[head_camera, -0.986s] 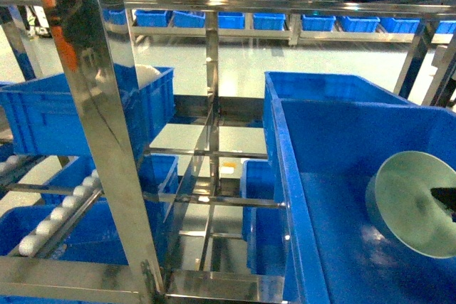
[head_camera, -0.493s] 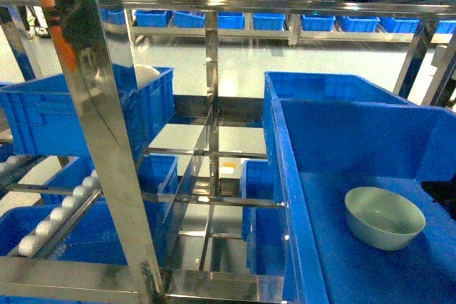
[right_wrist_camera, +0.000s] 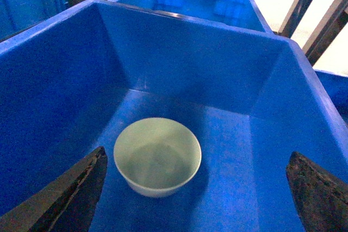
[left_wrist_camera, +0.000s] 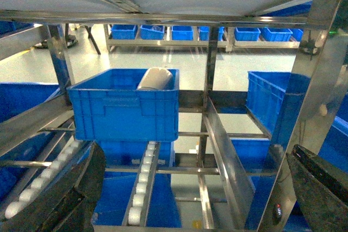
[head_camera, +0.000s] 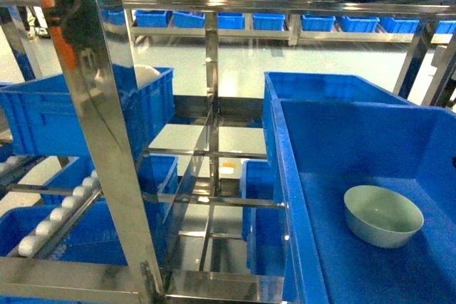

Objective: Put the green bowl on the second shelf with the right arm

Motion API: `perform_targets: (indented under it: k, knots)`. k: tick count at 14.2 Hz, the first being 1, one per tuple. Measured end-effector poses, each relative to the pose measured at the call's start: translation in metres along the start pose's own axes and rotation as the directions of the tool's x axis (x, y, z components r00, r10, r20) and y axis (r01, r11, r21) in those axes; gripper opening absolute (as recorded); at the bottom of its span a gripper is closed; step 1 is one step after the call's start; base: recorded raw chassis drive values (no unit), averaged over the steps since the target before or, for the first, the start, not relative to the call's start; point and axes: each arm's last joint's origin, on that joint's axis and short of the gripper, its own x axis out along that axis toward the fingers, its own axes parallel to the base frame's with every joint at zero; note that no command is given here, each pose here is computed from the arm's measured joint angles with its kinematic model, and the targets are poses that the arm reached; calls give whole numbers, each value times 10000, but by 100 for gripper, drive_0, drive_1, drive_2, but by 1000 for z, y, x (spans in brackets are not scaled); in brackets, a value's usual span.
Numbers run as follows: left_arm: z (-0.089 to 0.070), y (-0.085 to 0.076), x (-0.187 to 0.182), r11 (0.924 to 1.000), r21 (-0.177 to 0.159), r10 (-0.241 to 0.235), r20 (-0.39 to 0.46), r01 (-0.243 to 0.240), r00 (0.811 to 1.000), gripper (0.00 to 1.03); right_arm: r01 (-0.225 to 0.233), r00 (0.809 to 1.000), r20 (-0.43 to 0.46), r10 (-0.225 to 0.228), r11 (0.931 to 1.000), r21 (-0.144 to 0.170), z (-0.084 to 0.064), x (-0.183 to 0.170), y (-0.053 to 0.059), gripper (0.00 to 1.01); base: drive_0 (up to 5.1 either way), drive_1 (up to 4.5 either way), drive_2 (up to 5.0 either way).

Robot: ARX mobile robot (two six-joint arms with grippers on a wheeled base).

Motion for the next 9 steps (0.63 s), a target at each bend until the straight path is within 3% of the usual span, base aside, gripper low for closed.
perform_targets:
  k: [3, 6, 9]
  knots:
    - [0, 0, 0, 10000, 0, 0, 0, 0, 10000, 98, 280, 9992, 269, -283, 9995, 121, 6, -53, 8, 98, 0, 0, 0]
    - [0, 0, 0, 10000, 0, 0, 0, 0, 10000, 98, 445, 9890, 1366, -563, 9951, 879, 42, -116, 15, 98, 0, 0, 0]
    - [0, 0, 0, 10000, 0, 4, 0, -4, 10000, 98, 456, 9807, 1831, -679, 9913, 1235, 47, -170, 25, 98, 0, 0, 0]
